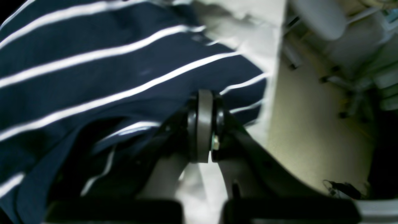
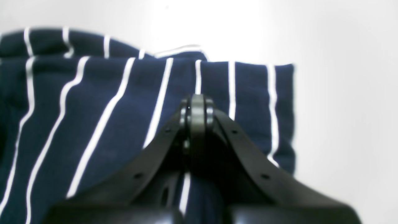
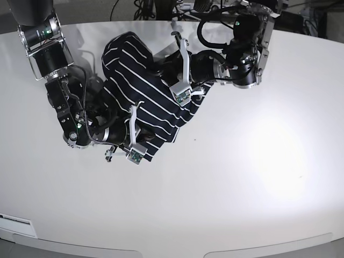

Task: Fold the T-shirt properly
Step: 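Grasp the shirt edges with both grippers and tuck them under, then press and square the folded bundle's sides with both grippers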

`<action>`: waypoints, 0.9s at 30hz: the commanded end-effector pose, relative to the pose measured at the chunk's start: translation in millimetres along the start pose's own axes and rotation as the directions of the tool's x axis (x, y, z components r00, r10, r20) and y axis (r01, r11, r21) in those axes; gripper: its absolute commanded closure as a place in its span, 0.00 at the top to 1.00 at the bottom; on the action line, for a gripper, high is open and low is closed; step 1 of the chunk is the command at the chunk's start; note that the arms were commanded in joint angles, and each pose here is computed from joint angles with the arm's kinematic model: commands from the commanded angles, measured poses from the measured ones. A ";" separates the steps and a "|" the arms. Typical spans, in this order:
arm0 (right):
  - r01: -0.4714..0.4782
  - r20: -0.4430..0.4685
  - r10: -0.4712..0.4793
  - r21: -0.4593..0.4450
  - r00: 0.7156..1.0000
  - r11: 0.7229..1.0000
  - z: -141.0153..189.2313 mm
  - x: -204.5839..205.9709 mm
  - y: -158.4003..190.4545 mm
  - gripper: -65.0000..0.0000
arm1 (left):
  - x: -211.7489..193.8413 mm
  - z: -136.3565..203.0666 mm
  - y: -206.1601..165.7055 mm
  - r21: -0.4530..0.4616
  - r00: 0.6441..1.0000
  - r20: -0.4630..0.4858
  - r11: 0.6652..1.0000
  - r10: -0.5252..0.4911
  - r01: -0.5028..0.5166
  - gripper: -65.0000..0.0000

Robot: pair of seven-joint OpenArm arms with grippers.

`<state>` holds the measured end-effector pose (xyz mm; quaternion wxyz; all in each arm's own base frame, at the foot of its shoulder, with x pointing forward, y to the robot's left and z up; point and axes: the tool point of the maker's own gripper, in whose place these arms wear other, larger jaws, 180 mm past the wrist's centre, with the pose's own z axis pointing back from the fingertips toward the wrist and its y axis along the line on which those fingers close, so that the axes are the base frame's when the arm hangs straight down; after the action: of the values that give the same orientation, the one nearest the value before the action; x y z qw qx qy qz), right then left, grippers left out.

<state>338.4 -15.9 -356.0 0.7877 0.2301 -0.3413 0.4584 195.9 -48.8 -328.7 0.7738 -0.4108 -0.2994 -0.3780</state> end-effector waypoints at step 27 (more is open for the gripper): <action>0.192 -0.077 -0.213 -0.220 0.974 0.956 83.3 -40.9 -49.1 0.00 | 42.4 52.6 183.8 0.400 0.996 -0.065 0.912 -0.068 0.088 0.00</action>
<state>324.9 -117.4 -354.7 0.8781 0.1584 -0.2898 0.3463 351.0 55.9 -366.3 0.8488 -0.2139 -0.3368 -0.3470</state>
